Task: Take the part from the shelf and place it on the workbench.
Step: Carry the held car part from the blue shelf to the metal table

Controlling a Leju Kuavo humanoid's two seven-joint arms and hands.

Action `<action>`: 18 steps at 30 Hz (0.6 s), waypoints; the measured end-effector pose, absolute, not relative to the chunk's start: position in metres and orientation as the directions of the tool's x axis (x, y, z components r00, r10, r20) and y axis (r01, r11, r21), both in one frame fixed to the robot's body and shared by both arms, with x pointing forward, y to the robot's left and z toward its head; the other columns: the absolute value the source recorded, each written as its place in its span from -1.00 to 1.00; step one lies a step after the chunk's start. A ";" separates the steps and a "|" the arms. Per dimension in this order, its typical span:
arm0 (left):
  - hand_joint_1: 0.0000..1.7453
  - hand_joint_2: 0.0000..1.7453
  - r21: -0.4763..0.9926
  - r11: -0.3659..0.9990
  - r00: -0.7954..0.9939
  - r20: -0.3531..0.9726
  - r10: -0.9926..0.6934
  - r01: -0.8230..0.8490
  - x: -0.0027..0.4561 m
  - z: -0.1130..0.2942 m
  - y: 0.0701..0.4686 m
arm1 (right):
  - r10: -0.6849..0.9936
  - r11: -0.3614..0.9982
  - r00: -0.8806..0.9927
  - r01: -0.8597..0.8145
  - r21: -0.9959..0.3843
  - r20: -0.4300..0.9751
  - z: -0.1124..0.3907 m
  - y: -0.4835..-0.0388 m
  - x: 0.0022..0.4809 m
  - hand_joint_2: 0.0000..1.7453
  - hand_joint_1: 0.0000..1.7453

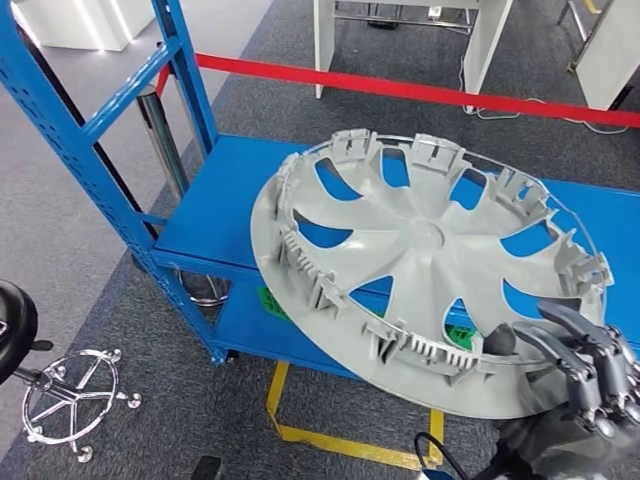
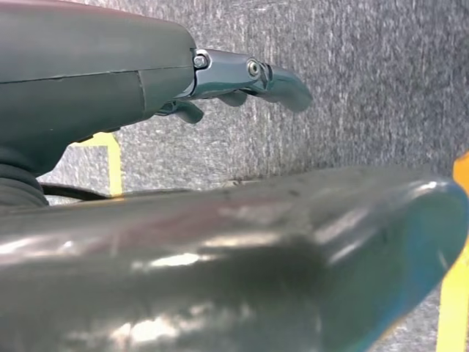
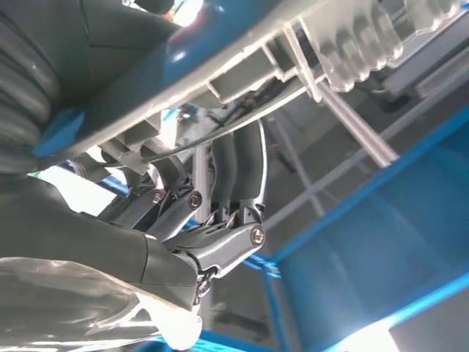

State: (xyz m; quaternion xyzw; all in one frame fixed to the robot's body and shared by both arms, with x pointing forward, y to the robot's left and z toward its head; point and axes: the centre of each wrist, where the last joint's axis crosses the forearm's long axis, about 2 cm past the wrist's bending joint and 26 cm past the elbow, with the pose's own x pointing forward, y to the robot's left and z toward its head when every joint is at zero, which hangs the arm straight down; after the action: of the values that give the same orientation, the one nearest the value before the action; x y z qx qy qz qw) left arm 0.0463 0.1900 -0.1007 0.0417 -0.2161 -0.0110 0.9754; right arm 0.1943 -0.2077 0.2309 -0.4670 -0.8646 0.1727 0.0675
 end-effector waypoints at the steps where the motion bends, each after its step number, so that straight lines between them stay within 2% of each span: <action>1: -1.00 -1.00 0.089 0.996 0.906 0.421 -0.044 0.008 0.046 -0.101 0.190 | 0.833 0.503 -0.552 0.786 -0.361 -0.042 0.231 -0.208 0.194 1.00 1.00; 18: -1.00 -1.00 0.105 0.994 0.902 0.424 -0.076 0.034 0.050 -0.100 0.189 | 0.854 0.479 -0.520 0.803 -0.355 -0.025 0.231 -0.215 0.187 1.00 1.00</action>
State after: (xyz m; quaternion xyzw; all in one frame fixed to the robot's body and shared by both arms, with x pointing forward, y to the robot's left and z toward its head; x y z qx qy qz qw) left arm 0.0496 0.1894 -0.1000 0.0475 -0.2192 -0.0283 0.9741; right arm 0.1874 -0.2155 0.2314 -0.4834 -0.8565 0.1633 0.0778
